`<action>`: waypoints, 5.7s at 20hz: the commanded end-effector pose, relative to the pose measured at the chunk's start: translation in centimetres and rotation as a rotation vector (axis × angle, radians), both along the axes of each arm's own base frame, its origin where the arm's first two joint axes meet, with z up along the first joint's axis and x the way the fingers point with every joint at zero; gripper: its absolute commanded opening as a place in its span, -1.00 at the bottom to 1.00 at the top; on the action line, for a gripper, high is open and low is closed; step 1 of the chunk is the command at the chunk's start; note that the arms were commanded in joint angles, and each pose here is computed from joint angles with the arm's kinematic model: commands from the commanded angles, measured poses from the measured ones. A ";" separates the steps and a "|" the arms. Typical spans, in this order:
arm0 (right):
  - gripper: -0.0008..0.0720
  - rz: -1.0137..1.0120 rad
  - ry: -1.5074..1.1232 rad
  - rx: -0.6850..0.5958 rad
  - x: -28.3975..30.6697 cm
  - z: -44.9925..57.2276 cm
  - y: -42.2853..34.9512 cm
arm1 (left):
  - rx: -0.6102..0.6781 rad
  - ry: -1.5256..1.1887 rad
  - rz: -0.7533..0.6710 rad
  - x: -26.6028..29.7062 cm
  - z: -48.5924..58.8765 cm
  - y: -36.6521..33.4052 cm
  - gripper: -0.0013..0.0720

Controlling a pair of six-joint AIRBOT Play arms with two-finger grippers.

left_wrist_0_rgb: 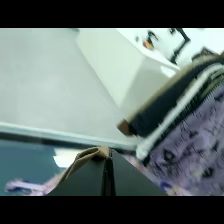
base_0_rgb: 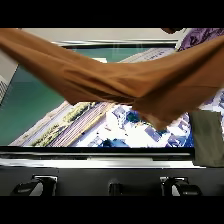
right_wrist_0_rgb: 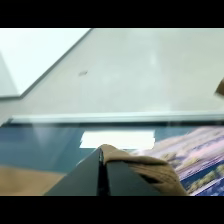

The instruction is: Fold the clothes and pants, and hang the long-sleeved shirts on hangers.

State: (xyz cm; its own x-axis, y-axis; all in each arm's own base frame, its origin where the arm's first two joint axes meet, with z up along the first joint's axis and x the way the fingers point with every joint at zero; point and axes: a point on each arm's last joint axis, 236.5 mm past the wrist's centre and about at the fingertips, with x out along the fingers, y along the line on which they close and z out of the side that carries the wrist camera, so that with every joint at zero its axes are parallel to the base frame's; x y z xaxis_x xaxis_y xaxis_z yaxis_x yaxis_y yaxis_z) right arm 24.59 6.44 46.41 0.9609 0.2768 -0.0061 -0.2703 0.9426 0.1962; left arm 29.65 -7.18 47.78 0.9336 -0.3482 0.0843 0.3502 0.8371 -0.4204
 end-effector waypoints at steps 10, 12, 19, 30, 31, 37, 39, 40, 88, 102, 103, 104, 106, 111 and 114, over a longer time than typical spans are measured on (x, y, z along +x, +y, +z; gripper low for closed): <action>-0.91 -0.081 0.523 0.183 13.6 -11.9 -1.7 | 0.064 0.387 0.273 7.9 -12.6 7.5 -0.93; -0.91 -0.053 0.747 0.230 18.8 -19.8 -0.7 | 0.098 0.554 0.256 13.6 -20.0 8.2 -0.93; -0.91 -0.072 1.048 0.313 32.0 -44.4 5.2 | 0.102 0.790 0.224 26.3 -39.8 6.7 -0.93; 0.22 0.013 1.226 0.304 29.4 -48.7 5.2 | -0.028 1.061 0.146 24.6 -45.8 4.3 0.78; 0.22 0.036 1.220 0.252 28.6 -47.4 3.6 | -0.030 1.098 0.144 23.8 -45.3 5.2 0.78; 0.18 0.098 1.145 -0.003 23.0 -41.8 -7.9 | 0.057 1.307 0.063 15.2 -42.9 10.4 0.77; 0.18 0.040 1.248 0.124 20.0 -44.4 -10.3 | 0.094 1.367 0.008 12.8 -42.7 10.6 0.77; 0.19 -0.028 1.349 0.207 18.0 -46.6 -11.4 | 0.120 1.390 -0.019 11.7 -42.5 10.5 0.77; -0.91 0.187 1.461 0.518 12.5 -56.6 -5.6 | -0.444 1.416 0.050 -4.9 -56.7 6.0 0.77; -0.91 0.190 1.414 0.493 12.8 -54.1 -5.7 | -0.429 1.532 -0.052 -5.7 -59.1 2.5 0.65; -0.91 0.191 1.413 0.491 12.8 -54.0 -5.7 | -0.428 1.532 -0.052 -5.7 -59.1 2.6 0.44; -0.91 0.191 1.412 0.492 12.8 -54.0 -5.7 | -0.427 1.533 -0.052 -5.8 -59.2 2.6 0.09; -0.91 0.193 1.413 0.492 12.7 -53.9 -5.6 | -0.428 1.536 -0.053 -5.8 -59.2 2.5 -0.10; -0.91 0.216 1.430 0.495 12.2 -53.7 -5.3 | -0.420 1.530 -0.060 -5.7 -59.2 2.5 -0.93; -0.91 0.325 1.414 0.490 11.8 -52.5 -3.4 | -0.397 1.503 -0.086 -4.7 -58.2 2.6 -0.94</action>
